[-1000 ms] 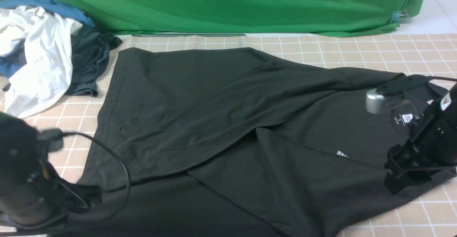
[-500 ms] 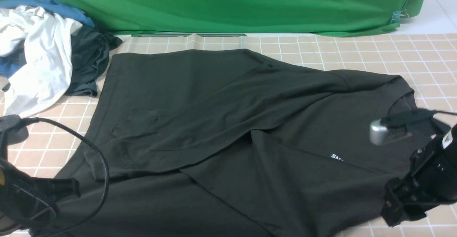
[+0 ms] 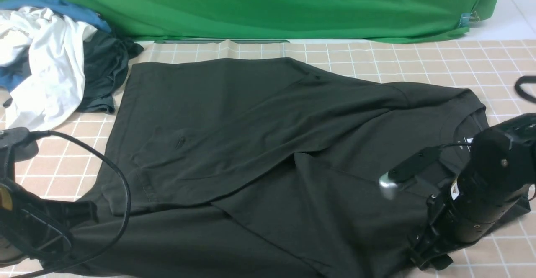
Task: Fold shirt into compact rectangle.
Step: 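Grasp the near edge of the shirt at its hem and shoulder corners, then fold the black garment in half by bringing its near edge over to the far edge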
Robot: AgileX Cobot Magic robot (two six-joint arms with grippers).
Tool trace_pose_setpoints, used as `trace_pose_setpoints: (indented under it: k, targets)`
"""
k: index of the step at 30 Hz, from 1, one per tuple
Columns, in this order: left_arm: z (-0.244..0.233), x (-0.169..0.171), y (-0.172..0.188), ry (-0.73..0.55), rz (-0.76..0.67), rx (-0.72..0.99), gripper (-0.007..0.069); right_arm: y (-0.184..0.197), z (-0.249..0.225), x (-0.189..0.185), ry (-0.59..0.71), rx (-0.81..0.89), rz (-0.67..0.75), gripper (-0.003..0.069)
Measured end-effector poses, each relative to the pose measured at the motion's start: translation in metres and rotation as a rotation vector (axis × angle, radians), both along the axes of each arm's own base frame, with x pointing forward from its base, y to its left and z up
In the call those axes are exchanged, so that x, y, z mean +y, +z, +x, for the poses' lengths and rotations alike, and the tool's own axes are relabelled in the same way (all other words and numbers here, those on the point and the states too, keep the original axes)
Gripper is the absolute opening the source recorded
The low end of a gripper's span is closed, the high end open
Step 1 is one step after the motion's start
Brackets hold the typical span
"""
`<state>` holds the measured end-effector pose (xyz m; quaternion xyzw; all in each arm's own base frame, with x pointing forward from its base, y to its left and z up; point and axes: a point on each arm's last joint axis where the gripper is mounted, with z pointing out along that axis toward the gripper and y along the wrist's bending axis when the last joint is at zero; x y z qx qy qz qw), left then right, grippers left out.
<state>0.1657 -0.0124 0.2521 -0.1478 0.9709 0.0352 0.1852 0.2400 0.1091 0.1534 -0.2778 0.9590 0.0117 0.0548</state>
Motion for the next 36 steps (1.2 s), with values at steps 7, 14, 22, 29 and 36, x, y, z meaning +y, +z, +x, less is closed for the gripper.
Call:
trace_pose_setpoints:
  k: [7, 14, 22, 29, 36]
  targets:
    - [0.007, -0.003, 0.011, 0.045, -0.055, -0.071, 0.0029, 0.006, 0.004, 0.002, 0.001, -0.002, -0.007, 0.008]
    - [0.035, -0.008, 0.045, 0.093, -0.1, -0.171, 0.0029, 0.071, 0.016, -0.003, 0.033, -0.131, -0.025, 0.0055]
    - [0.114, 0.003, 0.066, 0.168, -0.174, -0.209, 0.0029, 0.116, 0.065, -0.026, -0.042, -0.193, -0.004, 0.0053]
    - [0.194, 0.017, 0.048, 0.2, -0.231, -0.178, 0.0029, 0.113, 0.133, -0.036, -0.118, -0.194, 0.037, 0.0053]
    - [0.263, 0.025, 0.006, 0.219, -0.219, -0.119, 0.0029, 0.075, 0.208, -0.039, -0.159, -0.145, 0.031, 0.0056]
